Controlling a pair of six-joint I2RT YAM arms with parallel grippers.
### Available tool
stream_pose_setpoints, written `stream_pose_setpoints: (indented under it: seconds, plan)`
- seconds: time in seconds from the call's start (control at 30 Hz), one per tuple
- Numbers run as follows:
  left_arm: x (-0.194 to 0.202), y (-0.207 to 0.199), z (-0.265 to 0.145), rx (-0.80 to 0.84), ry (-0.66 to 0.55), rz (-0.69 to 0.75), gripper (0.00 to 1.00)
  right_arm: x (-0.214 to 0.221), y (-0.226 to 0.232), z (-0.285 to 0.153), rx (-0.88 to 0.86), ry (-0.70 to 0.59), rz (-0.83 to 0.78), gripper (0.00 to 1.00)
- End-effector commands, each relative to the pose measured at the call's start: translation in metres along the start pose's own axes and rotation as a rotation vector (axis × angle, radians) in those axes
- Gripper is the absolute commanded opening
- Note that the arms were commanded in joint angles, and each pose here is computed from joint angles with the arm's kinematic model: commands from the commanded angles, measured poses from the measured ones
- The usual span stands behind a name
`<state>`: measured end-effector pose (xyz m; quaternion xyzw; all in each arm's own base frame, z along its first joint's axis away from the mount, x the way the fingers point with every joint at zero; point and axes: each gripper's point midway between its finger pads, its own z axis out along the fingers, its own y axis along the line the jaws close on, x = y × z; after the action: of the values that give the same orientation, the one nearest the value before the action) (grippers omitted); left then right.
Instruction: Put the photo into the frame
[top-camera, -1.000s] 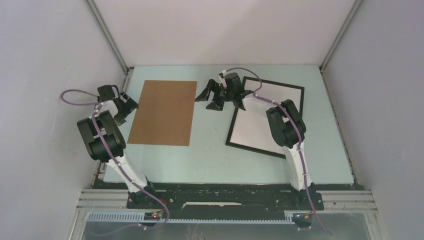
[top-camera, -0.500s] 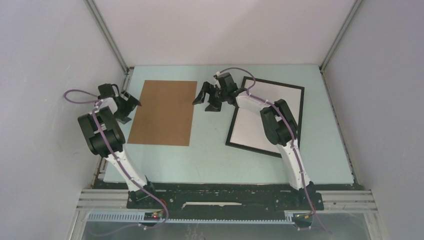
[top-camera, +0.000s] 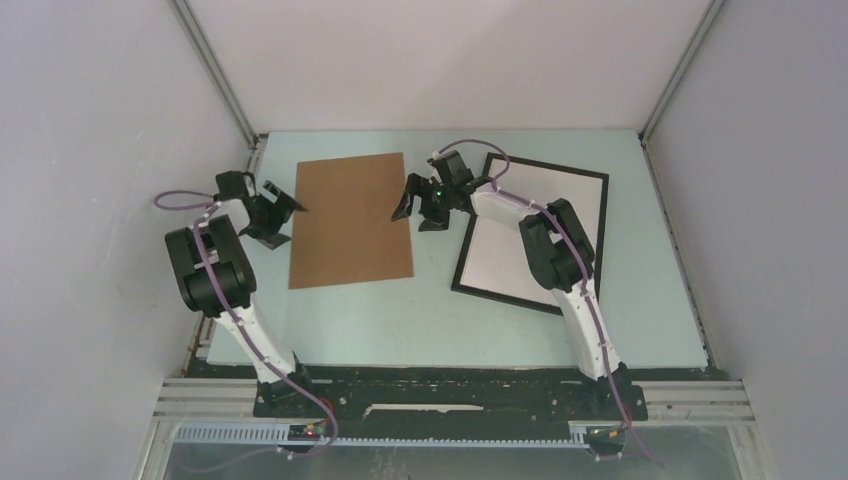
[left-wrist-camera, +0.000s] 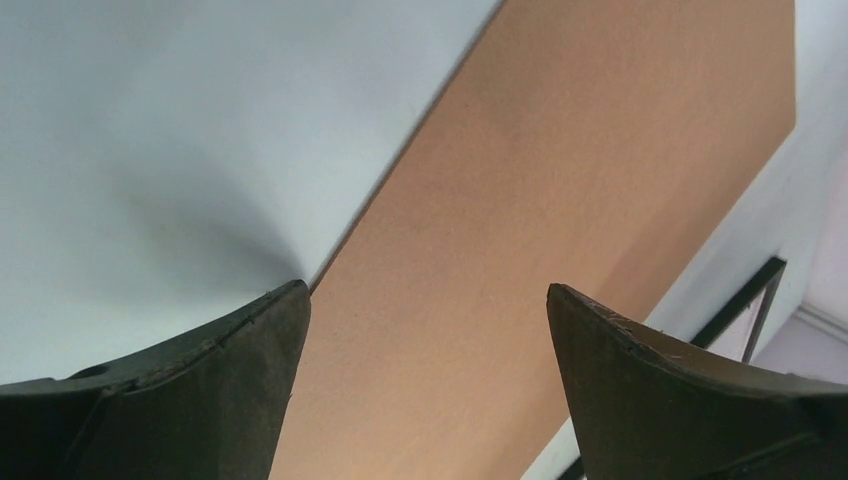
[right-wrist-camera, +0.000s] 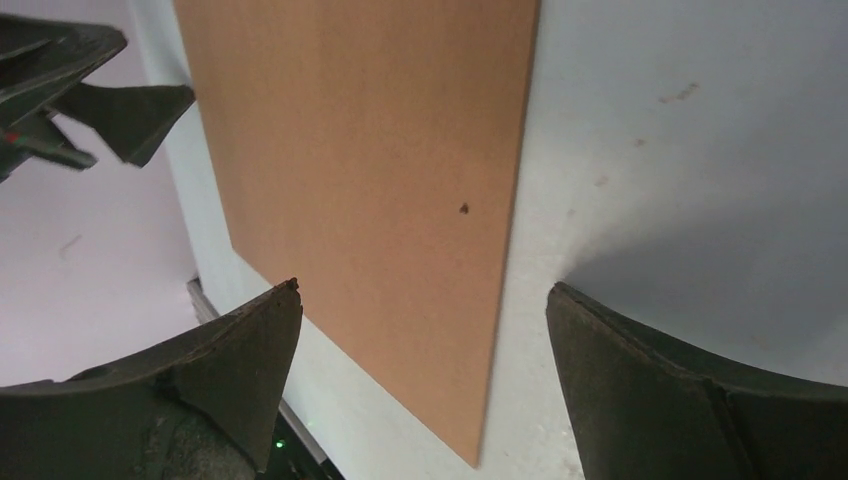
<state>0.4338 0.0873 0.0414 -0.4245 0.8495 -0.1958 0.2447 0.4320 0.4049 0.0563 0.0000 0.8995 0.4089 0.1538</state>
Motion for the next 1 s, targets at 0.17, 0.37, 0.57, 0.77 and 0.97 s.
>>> stream_pose_setpoints:
  seconds: [0.17, 0.37, 0.57, 0.77, 0.97]
  plan:
    - [0.09, 0.004, -0.009, -0.022, 0.181, -0.005, 1.0, 0.016, -0.037, -0.013, 0.11, 0.043, -0.027, 0.98]
    - [0.121, 0.001, -0.002, 0.021, 0.262, -0.015, 1.0, 0.034, 0.001, -0.021, -0.045, 0.102, -0.049, 0.94]
    - [0.151, -0.03, -0.01, 0.11, 0.293, 0.018, 1.0, 0.019, 0.089, -0.085, -0.278, 0.024, -0.133, 0.92]
    - [0.179, -0.052, -0.026, 0.215, 0.319, 0.018, 1.0, 0.035, 0.096, -0.122, -0.247, -0.009, -0.123, 0.92]
    - [0.179, -0.046, -0.032, 0.183, 0.225, 0.052, 1.0, 0.039, 0.062, -0.135, -0.175, -0.06, -0.094, 0.92]
